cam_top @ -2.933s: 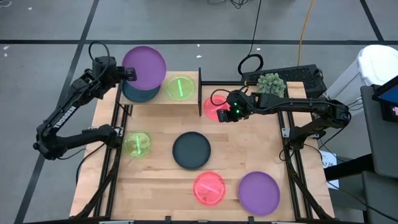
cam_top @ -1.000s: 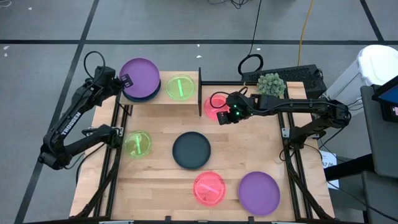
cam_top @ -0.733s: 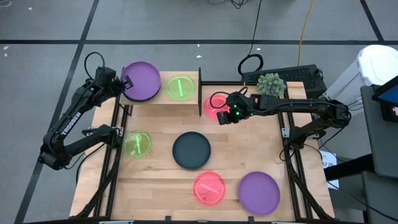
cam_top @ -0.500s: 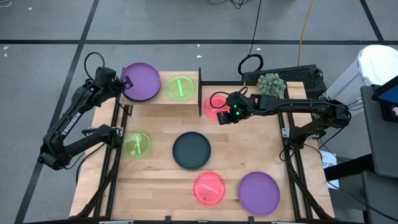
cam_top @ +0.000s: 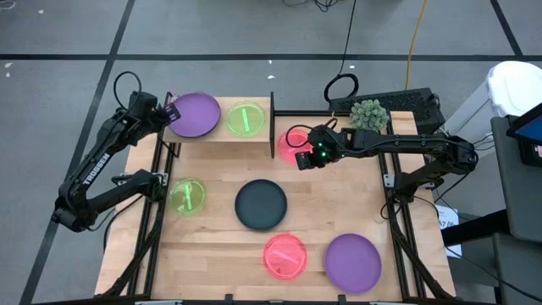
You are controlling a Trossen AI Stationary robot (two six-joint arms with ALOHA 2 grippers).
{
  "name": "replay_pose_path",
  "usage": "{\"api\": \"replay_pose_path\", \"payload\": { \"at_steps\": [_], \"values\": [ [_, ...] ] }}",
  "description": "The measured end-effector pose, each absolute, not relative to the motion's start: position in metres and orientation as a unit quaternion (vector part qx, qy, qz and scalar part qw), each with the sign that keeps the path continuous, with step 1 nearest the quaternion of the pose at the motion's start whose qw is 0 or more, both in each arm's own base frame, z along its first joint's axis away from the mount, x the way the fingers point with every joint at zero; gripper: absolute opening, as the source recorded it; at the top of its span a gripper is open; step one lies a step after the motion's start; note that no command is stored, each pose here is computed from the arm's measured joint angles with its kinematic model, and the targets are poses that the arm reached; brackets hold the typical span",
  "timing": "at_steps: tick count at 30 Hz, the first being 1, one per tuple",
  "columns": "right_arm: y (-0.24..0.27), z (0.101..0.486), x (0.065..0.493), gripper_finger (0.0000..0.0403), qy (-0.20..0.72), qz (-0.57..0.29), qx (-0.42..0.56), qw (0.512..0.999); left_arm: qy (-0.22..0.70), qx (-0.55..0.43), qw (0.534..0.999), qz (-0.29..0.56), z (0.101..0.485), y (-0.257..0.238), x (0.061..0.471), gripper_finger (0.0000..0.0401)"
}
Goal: Place and stack plates onto a shelf
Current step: Stack the left purple plate on the dark blue plate
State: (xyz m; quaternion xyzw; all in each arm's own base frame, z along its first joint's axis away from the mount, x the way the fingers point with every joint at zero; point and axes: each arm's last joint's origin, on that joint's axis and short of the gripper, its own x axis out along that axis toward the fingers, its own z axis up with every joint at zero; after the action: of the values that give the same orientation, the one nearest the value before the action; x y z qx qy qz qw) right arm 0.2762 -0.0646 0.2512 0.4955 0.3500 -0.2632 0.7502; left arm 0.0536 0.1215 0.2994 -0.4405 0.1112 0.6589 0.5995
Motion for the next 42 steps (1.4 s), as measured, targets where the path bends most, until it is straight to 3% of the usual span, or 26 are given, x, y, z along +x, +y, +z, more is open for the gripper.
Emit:
{"api": "replay_pose_path", "payload": {
  "at_steps": [6, 14, 18, 29, 38, 42],
  "values": [
    [-0.065, 0.251, 0.276, 0.0043, 0.350, -0.263, 0.495, 0.750, 0.107, -0.442, 0.597, 0.661, 0.299, 0.122, 0.053, 0.0139],
    [-0.065, 0.251, 0.276, 0.0043, 0.350, -0.263, 0.495, 0.750, 0.129, -0.425, 0.616, 0.650, 0.300, 0.121, 0.054, 0.0144],
    [-0.065, 0.251, 0.276, 0.0043, 0.349, -0.264, 0.497, 0.749, 0.127, -0.424, 0.620, 0.647, 0.301, 0.120, 0.053, 0.0122],
    [-0.065, 0.251, 0.276, 0.0043, 0.350, -0.263, 0.496, 0.750, 0.159, -0.387, 0.643, 0.641, 0.301, 0.121, 0.053, 0.0008],
    [-0.065, 0.251, 0.276, 0.0043, 0.353, -0.259, 0.487, 0.756, 0.170, -0.267, 0.753, 0.578, 0.310, 0.130, 0.061, 0.0003],
    [-0.065, 0.251, 0.276, 0.0043, 0.354, -0.258, 0.484, 0.758, 0.156, -0.254, 0.764, 0.571, 0.299, 0.128, 0.062, 0.0002]
  ]
}}
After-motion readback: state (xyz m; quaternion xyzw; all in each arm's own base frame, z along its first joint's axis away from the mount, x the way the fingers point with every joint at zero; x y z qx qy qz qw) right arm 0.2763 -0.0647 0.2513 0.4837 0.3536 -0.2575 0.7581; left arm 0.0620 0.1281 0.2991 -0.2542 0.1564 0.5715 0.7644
